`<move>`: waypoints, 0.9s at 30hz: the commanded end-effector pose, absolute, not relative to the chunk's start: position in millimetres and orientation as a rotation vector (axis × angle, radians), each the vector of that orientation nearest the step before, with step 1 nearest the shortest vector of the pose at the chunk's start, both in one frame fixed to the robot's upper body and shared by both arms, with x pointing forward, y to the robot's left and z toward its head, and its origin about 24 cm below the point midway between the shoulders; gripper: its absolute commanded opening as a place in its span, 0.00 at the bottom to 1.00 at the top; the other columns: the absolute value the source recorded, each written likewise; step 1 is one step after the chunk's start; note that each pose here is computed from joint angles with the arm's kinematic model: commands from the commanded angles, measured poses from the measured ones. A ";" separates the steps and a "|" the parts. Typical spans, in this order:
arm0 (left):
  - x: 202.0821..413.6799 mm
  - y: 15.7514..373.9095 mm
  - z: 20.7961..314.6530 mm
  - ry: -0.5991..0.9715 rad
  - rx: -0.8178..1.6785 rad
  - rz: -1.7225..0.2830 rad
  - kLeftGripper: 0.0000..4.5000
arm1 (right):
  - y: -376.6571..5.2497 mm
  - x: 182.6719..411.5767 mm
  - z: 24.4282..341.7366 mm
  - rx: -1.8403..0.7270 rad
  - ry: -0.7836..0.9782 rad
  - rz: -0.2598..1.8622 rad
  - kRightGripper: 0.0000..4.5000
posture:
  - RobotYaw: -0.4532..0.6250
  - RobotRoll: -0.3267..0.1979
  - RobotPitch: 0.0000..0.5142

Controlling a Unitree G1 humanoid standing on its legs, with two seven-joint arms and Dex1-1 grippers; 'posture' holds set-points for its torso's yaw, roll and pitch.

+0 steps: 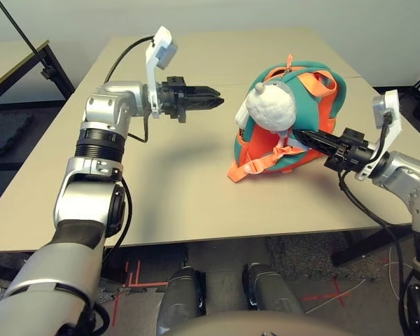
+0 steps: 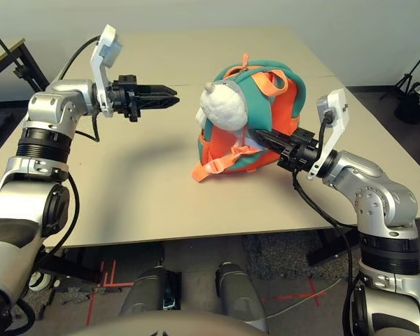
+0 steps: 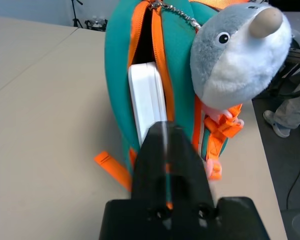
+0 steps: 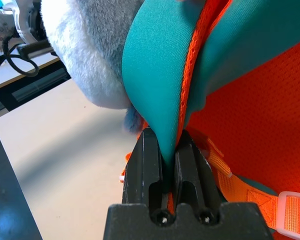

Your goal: Put the pencil case into the backpack and zip it.

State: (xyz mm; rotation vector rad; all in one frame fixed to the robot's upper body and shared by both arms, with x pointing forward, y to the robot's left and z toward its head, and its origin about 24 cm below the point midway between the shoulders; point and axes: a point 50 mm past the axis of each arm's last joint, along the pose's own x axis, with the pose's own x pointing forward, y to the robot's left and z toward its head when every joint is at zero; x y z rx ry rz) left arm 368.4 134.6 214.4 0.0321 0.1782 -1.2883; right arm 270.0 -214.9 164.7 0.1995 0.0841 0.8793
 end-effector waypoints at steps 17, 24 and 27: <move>381.1 107.2 191.4 0.207 0.004 -1.264 0.01 | -216.1 268.3 166.5 0.188 0.081 0.884 0.00 | 0.21 0.62 0.03; 382.7 95.8 183.9 0.219 0.003 -1.280 0.01 | -215.3 267.4 165.1 0.192 0.084 0.884 0.00 | 0.21 0.62 0.03; 382.8 91.1 180.8 0.228 0.015 -1.286 0.01 | -215.2 267.6 165.4 0.192 0.083 0.883 0.00 | 0.21 0.62 0.04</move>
